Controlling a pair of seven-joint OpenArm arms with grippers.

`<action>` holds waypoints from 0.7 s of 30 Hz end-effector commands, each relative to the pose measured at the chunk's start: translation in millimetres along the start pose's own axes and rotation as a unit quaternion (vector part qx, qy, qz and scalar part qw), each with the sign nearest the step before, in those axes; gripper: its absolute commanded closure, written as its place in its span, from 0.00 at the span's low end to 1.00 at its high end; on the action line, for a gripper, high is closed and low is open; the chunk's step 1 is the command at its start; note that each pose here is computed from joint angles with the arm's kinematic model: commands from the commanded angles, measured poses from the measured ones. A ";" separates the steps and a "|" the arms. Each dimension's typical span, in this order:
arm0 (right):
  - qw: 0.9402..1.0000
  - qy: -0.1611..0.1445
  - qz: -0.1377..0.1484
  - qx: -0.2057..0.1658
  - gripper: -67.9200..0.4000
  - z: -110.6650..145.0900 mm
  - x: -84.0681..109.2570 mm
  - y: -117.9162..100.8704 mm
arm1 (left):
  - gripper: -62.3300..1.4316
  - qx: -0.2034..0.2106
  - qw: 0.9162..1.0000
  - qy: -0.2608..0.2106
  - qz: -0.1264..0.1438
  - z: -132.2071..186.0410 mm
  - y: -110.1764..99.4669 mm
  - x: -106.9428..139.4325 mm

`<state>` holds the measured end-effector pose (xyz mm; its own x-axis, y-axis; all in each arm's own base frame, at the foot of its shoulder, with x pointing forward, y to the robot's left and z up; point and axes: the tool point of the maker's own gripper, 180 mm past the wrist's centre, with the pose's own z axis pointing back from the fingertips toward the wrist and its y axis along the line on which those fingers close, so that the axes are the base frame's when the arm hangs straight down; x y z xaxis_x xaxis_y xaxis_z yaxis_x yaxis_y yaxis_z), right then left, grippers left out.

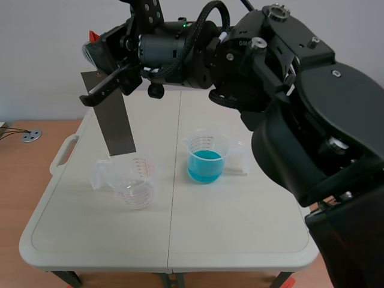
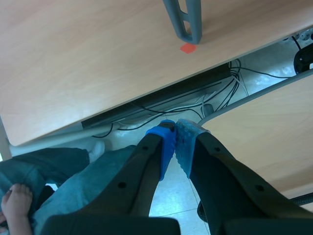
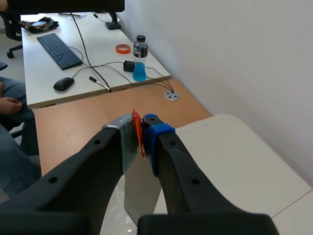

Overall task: Hold the metal plate by the orange handle, dip it into the blue solution, take it out and point at it, then put the plate back in the beaker on the left.
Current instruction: 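Put the plate into the left beaker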

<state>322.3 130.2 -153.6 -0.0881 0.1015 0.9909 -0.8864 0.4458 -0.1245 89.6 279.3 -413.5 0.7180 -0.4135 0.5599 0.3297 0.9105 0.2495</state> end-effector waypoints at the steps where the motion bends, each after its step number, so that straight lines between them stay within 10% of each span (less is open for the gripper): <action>1: 1.000 -0.015 0.001 0.000 0.97 -1.6 8.8 -1.7 | 0.95 0.000 1.000 -0.002 0.002 1.3 -1.5 0.3; 21: 0.998 0.015 -0.059 -0.004 0.97 -8.0 -43.9 -8.5 | 0.95 0.000 1.000 -0.001 0.002 1.3 -1.5 0.0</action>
<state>335.1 126.7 -209.2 0.0527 0.1088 0.9927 -0.8845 0.4665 -0.0042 89.4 279.3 -413.6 0.7187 -0.4135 0.5590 0.3297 0.9105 0.2495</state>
